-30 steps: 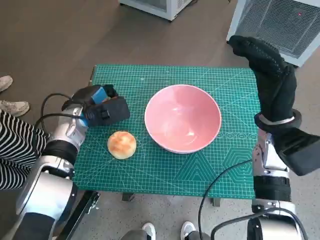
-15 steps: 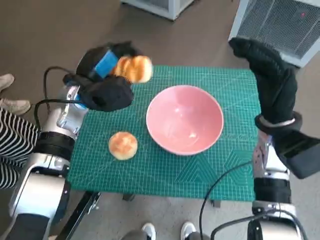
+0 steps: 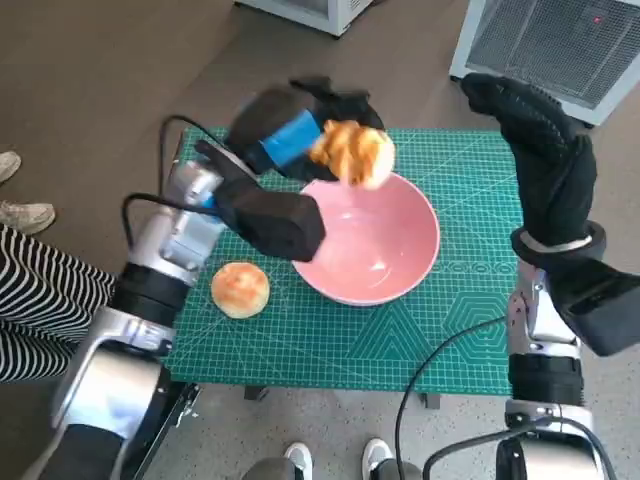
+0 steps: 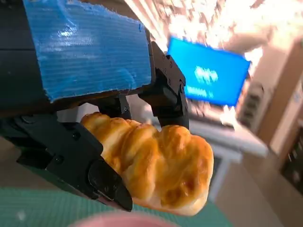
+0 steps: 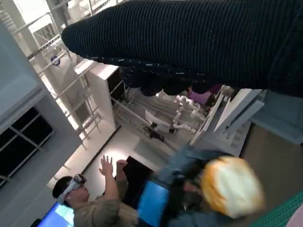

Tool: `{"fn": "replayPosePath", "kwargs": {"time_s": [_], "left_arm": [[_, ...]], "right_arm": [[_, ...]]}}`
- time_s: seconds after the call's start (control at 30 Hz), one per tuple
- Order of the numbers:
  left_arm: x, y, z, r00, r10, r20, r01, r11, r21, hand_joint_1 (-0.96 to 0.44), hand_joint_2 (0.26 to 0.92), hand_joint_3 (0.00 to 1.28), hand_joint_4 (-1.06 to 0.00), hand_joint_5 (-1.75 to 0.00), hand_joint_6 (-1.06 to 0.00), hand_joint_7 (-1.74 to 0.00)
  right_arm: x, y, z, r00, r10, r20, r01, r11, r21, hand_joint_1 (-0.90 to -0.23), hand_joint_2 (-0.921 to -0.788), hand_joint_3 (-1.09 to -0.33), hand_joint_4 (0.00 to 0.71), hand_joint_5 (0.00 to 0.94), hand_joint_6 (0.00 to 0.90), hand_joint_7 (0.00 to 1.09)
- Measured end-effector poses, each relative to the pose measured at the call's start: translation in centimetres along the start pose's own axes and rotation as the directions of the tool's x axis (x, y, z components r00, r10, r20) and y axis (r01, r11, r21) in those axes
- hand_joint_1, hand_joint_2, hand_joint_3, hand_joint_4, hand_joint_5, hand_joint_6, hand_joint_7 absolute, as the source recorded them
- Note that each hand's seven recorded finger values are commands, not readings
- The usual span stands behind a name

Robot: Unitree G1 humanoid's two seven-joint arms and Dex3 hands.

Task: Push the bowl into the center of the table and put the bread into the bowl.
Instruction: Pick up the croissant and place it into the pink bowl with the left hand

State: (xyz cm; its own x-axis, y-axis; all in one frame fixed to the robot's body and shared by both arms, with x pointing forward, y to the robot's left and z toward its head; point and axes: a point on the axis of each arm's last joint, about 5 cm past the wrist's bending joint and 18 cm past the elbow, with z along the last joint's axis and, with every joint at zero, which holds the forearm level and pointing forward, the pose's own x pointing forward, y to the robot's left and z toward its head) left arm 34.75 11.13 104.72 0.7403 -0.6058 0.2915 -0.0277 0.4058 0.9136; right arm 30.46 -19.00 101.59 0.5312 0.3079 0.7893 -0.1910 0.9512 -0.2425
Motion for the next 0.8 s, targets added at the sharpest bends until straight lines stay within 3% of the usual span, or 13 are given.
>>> {"fn": "replayPosePath", "kwargs": {"time_s": [0.27,0.6,0.7,0.8], "left_arm": [[0.3,-2.7,0.1,0.992,-0.123,-0.036,0.123,0.992,0.002,0.0,0.92,0.06,-0.71,-1.13,-0.63,-1.19],[0.3,-4.1,-0.2,0.977,-0.198,-0.075,0.199,0.98,0.007,0.0,0.92,0.05,-0.7,-1.12,-0.64,-1.18],[0.3,-4.5,-0.1,0.974,-0.213,-0.081,0.214,0.977,-0.001,0.0,0.92,0.08,-0.66,-1.21,-0.62,-1.17],[0.3,-4.8,-0.2,0.965,-0.247,-0.092,0.246,0.969,-0.02,0.0,0.921,0.23,-0.48,-1.39,-0.45,-1.33]], "right_arm": [[-0.29,-0.1,0.1,1.0,-0.004,0.001,0.004,1.0,-0.009,-0.76,-0.921,-0.728,0.163,0.0,-0.001,0.55],[-0.51,-0.1,0.4,1.0,-0.016,0.005,0.016,1.0,-0.016,-0.769,-0.921,-0.728,0.158,0.0,-0.001,0.54],[-0.46,-0.1,0.4,1.0,-0.018,0.009,0.018,1.0,-0.018,-0.77,-0.921,-0.728,0.157,0.0,-0.001,0.54],[-0.46,-0.1,0.5,1.0,-0.02,0.008,0.02,1.0,-0.018,-0.77,-0.921,-0.728,0.155,0.0,-0.001,0.54]]}}
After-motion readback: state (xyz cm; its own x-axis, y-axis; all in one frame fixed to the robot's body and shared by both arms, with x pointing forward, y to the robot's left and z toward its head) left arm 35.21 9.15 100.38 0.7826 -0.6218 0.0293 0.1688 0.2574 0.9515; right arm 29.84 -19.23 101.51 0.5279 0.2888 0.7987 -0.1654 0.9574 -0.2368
